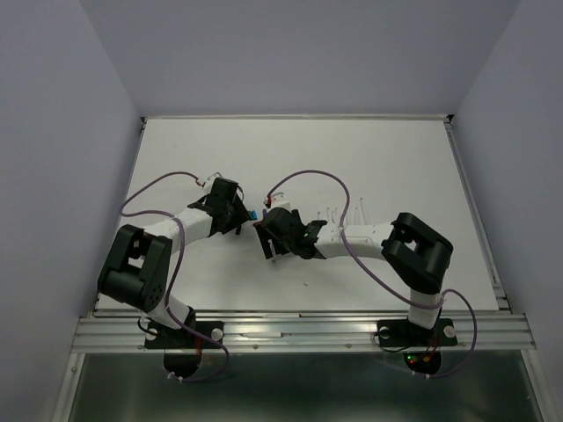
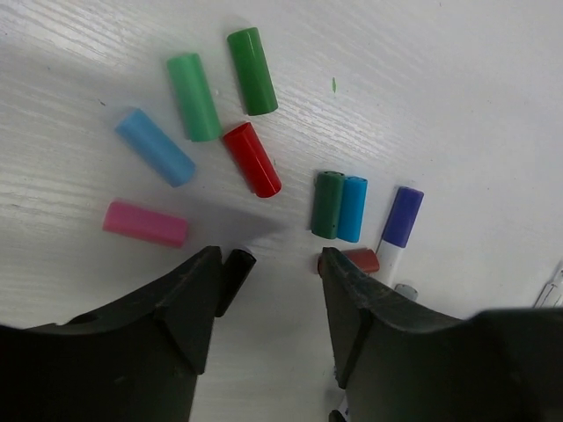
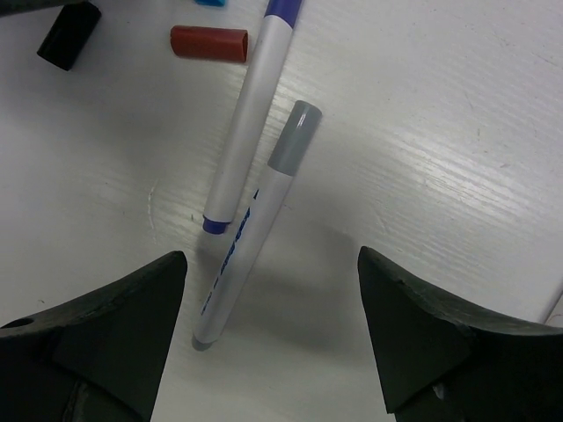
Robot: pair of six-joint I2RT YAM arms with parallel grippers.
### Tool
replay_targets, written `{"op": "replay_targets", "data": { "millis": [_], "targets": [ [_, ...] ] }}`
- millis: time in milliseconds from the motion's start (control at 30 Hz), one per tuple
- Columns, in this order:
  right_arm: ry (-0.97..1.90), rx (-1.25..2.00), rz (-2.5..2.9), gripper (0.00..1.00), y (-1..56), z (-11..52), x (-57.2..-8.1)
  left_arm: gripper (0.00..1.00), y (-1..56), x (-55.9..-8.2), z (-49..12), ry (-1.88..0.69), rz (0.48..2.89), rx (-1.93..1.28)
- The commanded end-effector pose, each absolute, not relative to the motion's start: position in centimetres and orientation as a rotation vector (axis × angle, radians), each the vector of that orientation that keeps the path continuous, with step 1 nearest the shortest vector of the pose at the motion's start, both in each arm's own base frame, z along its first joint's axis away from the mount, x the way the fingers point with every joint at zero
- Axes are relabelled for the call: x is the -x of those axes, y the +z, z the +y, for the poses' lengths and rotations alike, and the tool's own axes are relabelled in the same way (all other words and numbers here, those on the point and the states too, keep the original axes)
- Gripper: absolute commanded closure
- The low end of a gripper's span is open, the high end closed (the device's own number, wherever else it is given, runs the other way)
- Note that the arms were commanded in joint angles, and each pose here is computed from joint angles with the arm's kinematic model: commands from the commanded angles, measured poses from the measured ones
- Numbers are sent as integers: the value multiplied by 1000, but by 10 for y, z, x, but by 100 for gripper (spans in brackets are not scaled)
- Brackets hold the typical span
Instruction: Open the pen caps
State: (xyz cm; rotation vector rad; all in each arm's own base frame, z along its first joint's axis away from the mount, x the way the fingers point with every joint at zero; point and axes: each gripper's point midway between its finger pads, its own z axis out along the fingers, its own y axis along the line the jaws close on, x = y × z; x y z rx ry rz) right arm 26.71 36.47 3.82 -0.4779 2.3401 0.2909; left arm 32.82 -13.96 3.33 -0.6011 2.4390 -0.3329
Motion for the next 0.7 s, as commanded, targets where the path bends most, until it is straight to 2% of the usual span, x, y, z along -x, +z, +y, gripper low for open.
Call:
{"op": "replay_targets", "data": {
  "millis": [0,33,133,200,367,467,500,667],
  "targets": [
    [244,474,2317,16,38,363,-275,36,51,-335,-144,-355,2400,572],
    [228,483,2326,16,33,361,-274,27,54,-336,-144,-355,2393,571],
    [207,505,2349,16,24,362,-269,9,66,-338,-143,-361,2369,562],
    [184,515,2362,17,19,361,-264,4,78,-340,-144,-370,2346,554],
    [140,519,2371,25,12,353,-260,1,100,-343,-142,-385,2293,543],
    [139,529,2390,37,8,350,-255,1,108,-344,-140,-377,2278,542],
    [152,538,2398,45,8,350,-253,1,111,-345,-139,-374,2272,542],
    [182,537,2431,63,5,346,-242,1,119,-347,-137,-360,2254,543]
  ]
}}
